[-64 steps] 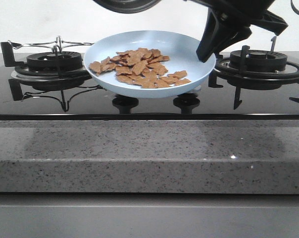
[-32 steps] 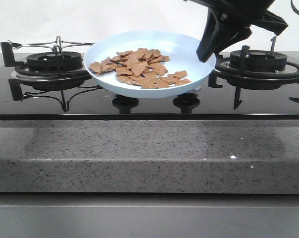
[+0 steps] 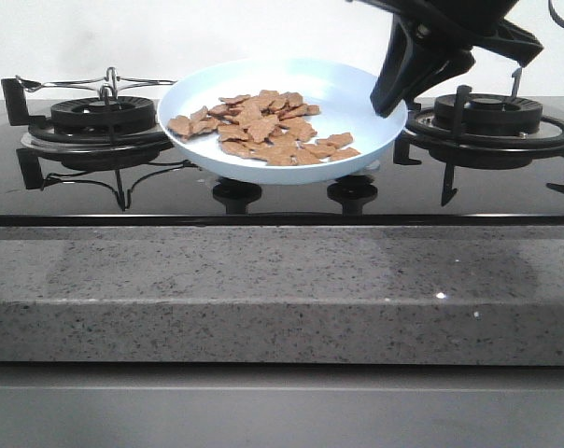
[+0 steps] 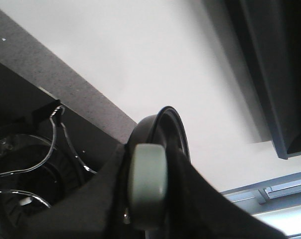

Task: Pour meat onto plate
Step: 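Return the empty pan onto its burner with the left gripper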

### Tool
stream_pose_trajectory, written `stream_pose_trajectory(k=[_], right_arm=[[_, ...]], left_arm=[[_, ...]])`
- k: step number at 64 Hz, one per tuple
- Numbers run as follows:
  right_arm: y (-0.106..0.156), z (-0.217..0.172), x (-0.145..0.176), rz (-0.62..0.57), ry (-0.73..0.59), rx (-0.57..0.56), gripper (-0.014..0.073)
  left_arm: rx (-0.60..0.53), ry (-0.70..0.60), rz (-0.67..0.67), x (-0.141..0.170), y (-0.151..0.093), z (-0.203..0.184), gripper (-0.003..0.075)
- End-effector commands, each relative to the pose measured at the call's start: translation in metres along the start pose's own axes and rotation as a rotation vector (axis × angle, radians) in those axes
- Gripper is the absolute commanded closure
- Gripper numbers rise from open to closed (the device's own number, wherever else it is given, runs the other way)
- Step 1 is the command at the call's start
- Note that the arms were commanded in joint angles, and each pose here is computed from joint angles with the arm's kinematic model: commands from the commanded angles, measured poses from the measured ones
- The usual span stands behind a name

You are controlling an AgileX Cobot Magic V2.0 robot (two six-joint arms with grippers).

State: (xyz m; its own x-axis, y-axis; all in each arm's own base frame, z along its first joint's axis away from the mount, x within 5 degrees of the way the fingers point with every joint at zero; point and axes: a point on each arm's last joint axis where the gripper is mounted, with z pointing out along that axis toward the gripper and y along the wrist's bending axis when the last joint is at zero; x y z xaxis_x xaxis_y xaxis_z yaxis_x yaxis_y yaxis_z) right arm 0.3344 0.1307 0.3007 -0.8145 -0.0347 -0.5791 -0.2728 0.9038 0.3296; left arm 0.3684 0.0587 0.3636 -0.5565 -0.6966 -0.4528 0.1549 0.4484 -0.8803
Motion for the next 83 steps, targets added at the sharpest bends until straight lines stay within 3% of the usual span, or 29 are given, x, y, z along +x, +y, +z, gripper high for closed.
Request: stream_pose_trajectory(k=[1,10,32,83], right_arm=[[0.009,-0.022,-0.012,-0.012,-0.109,-0.024,0.0663],[0.009,-0.022,-0.012,-0.012,-0.108,-0.024,0.0663],[0.009,-0.022,-0.012,-0.012,-0.108,-0.024,0.0663],[0.009,-0.022,-0.012,-0.012,-0.108,-0.024,0.0663]], left_arm=[[0.098,-0.034,-0.052,-0.007,-0.013,0.000,0.0741],[0.093,-0.031,-0.139,-0.010,0.014,0.014,0.0741],[0.086,-0.035,-0.258,-0.012,0.044,0.028,0.0741],[0.011,-0.010,-0.220,-0.006,0.053,0.031,0.0741]])
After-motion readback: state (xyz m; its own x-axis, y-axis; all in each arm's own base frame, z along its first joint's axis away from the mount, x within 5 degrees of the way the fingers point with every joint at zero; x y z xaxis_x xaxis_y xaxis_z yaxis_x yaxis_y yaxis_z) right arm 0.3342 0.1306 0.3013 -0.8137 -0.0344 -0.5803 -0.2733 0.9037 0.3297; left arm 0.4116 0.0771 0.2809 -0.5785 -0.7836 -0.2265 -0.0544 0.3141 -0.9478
